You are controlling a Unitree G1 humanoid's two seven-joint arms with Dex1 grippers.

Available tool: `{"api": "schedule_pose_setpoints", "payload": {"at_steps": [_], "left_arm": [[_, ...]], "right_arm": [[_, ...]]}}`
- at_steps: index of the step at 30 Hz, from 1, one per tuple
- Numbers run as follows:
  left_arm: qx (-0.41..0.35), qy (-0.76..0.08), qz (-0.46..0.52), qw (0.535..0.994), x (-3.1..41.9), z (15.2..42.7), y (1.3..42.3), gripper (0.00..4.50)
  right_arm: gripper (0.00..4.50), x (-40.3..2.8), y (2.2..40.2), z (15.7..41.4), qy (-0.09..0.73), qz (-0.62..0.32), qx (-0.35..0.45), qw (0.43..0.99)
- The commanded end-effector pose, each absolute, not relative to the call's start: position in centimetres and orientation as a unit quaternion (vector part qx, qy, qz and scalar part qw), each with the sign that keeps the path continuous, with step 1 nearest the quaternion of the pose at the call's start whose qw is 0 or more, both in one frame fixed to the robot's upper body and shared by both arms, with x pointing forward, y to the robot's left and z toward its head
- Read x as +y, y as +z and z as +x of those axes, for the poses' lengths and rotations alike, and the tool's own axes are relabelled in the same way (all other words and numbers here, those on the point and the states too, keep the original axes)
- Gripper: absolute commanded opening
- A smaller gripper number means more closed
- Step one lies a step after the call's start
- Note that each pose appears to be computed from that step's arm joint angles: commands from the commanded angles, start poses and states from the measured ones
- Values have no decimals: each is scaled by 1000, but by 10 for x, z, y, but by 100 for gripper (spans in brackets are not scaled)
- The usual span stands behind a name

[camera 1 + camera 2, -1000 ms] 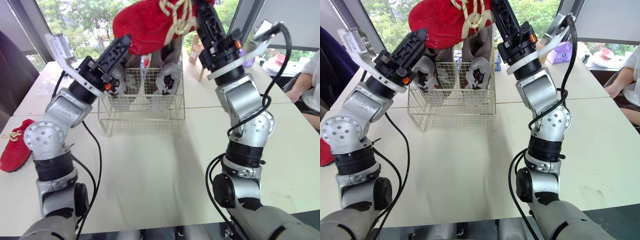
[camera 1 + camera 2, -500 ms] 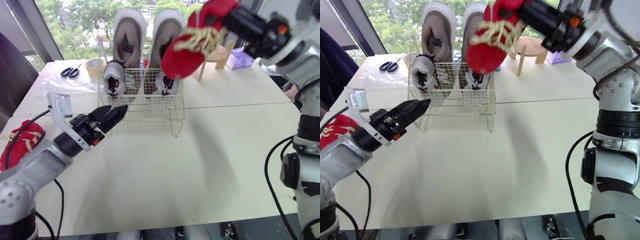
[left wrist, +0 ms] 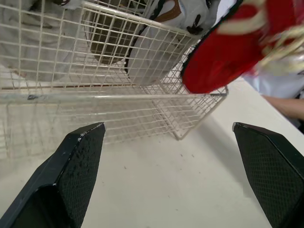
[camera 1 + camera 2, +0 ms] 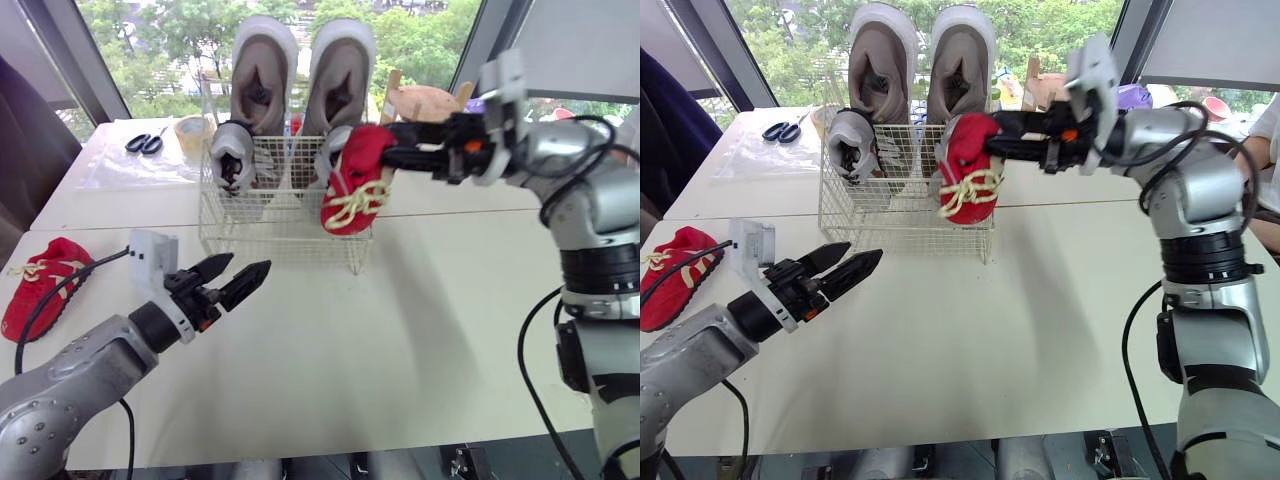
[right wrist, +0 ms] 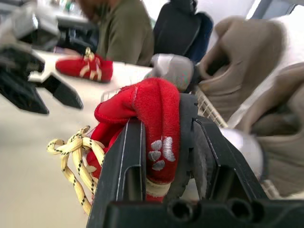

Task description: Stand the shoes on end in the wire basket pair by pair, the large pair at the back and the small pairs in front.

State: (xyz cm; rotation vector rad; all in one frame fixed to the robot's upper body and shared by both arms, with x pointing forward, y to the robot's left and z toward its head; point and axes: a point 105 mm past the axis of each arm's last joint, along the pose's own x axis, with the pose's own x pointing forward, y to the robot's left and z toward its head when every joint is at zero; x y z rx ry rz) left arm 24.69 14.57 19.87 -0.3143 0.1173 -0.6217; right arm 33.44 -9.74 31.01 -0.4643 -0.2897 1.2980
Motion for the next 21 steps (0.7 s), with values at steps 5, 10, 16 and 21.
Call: {"api": "schedule_pose_setpoints", "payload": {"at_steps": [5,10,16,21], "left_arm": [[46,-310,-130,941,145,249,206,447],[45,-302,-125,944,150,253,208,450],[49,-281,-121,951,157,255,206,450],[28,-245,-138,959,186,256,229,450]], "right_arm": [[136,-95,302,345,601,-223,-144,754],[377,-99,299,346,605,-224,-135,752],[445,-112,327,338,589,-197,-168,765],[445,-123,379,304,610,-115,-213,755]]}}
